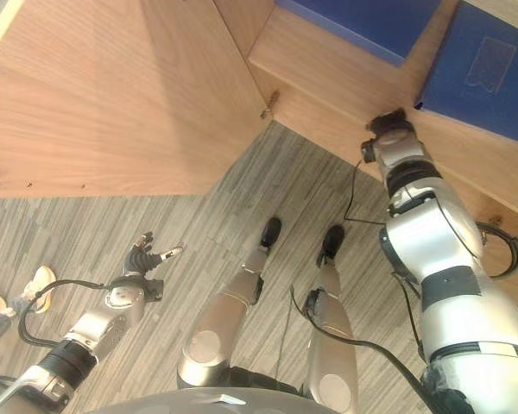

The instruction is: Put the empty folder in the office cabinet

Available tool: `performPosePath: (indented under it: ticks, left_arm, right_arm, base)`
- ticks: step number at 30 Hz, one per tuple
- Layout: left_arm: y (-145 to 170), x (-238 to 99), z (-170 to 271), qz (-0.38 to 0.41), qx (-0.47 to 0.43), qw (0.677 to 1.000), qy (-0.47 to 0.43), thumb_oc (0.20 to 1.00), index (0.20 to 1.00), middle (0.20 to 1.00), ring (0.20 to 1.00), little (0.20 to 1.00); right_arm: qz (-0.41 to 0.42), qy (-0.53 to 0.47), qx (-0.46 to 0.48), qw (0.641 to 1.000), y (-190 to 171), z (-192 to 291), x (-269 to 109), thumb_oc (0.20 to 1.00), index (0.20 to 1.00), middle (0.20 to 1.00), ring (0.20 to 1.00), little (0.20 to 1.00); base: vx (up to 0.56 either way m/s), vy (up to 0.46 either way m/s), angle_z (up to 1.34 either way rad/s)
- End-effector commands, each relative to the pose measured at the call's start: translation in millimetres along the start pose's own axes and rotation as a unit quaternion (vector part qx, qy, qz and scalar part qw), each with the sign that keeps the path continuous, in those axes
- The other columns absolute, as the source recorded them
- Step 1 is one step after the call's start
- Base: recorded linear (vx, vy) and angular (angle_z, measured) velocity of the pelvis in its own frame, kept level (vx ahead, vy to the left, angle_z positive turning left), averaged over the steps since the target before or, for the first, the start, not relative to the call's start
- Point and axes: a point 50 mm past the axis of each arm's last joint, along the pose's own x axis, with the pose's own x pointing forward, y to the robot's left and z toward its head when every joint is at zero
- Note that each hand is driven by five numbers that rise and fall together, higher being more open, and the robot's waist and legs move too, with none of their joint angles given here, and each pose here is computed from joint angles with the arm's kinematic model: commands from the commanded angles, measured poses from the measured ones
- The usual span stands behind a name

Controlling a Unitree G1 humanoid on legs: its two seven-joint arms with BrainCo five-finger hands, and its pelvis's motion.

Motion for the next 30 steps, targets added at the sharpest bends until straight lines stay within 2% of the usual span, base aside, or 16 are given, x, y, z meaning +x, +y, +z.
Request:
performPosePath:
  ticks: [1, 2, 3, 5, 9, 10, 12, 15, 17, 20, 22, 25, 30]
  left_arm:
    - [7, -10, -13, 0.008, 0.022, 1.000, 0.008, 1.000, 1.000, 1.000, 1.000, 1.000]
    - [7, -10, -13, 0.008, 0.022, 1.000, 0.008, 1.000, 1.000, 1.000, 1.000, 1.000]
    - [7, -10, -14, 0.009, 0.020, 1.000, 0.009, 1.000, 1.000, 1.000, 1.000, 1.000]
    - [6, -11, -14, 0.013, 0.013, 1.000, 0.011, 1.000, 1.000, 1.000, 1.000, 1.000]
    - [4, -10, -15, 0.013, 0.007, 1.000, 0.013, 1.000, 1.000, 1.000, 1.000, 1.000]
    - [3, -9, -13, 0.014, 0.002, 1.000, 0.014, 1.000, 1.000, 1.000, 1.000, 1.000]
    - [2, -9, -11, 0.014, -0.001, 1.000, 0.013, 1.000, 1.000, 1.000, 1.000, 1.000]
    - [-1, -7, -7, 0.011, 0.000, 1.000, 0.010, 1.000, 1.000, 1.000, 1.000, 1.000]
    - [-1, -5, -3, 0.009, 0.003, 1.000, 0.008, 1.000, 1.000, 1.000, 1.000, 1.000]
    - [0, -5, -2, 0.008, 0.005, 1.000, 0.007, 1.000, 1.000, 1.000, 1.000, 1.000]
    - [2, -4, 4, 0.010, 0.008, 1.000, 0.007, 1.000, 1.000, 1.000, 1.000, 1.000]
    - [3, -5, 4, 0.011, 0.009, 1.000, 0.007, 1.000, 1.000, 1.000, 1.000, 1.000]
    - [9, -8, 2, 0.009, 0.011, 1.000, 0.001, 1.000, 1.000, 1.000, 1.000, 1.000]
  right_arm:
    - [-0.133, 0.007, 0.033, 0.991, -53, 6, -4, 0.307, 0.307, 0.307, 0.307, 0.307]
    - [-0.133, 0.007, 0.033, 0.991, -53, 6, -4, 0.307, 0.307, 0.307, 0.307, 0.307]
    - [-0.164, 0.014, 0.052, 0.985, -64, 2, -6, 1.000, 1.000, 1.000, 1.000, 1.000]
    - [-0.208, 0.026, 0.078, 0.975, -82, -5, -8, 1.000, 1.000, 1.000, 1.000, 1.000]
    - [-0.238, 0.034, 0.106, 0.965, -93, -9, -11, 1.000, 1.000, 1.000, 1.000, 1.000]
    - [-0.232, 0.064, 0.136, 0.961, -94, -16, -11, 1.000, 1.000, 1.000, 1.000, 1.000]
    - [-0.231, 0.111, 0.140, 0.957, -92, -29, -12, 1.000, 1.000, 1.000, 1.000, 1.000]
    - [-0.193, 0.136, 0.143, 0.961, -85, -38, -10, 1.000, 1.000, 1.000, 1.000, 1.000]
    - [-0.131, 0.159, 0.151, 0.967, -73, -41, -9, 1.000, 1.000, 1.000, 1.000, 1.000]
    - [-0.103, 0.169, 0.157, 0.968, -67, -43, -8, 1.000, 1.000, 1.000, 1.000, 1.000]
    - [-0.041, 0.171, 0.129, 0.976, -52, -42, -7, 1.000, 1.000, 1.000, 1.000, 1.000]
    - [-0.025, 0.162, 0.116, 0.980, -49, -38, -6, 1.000, 1.000, 1.000, 1.000, 1.000]
    - [0.049, 0.058, -0.014, 0.997, -25, -2, -3, 1.000, 1.000, 1.000, 1.000, 1.000]
  base:
    - [0.01, 0.033, 0.00]
    - [0.00, 0.000, 0.00]
    - [0.00, 0.000, 0.00]
    - [0.02, 0.054, -0.03]
    - [0.02, 0.042, -0.14]
    - [0.02, 0.042, -0.13]
    - [0.01, 0.037, -0.11]
    - [0.01, 0.000, -0.07]
    - [0.01, -0.020, -0.04]
    - [0.00, -0.011, 0.02]
    - [0.01, -0.038, 0.09]
    - [0.01, -0.013, 0.10]
    - [0.00, 0.000, 0.00]
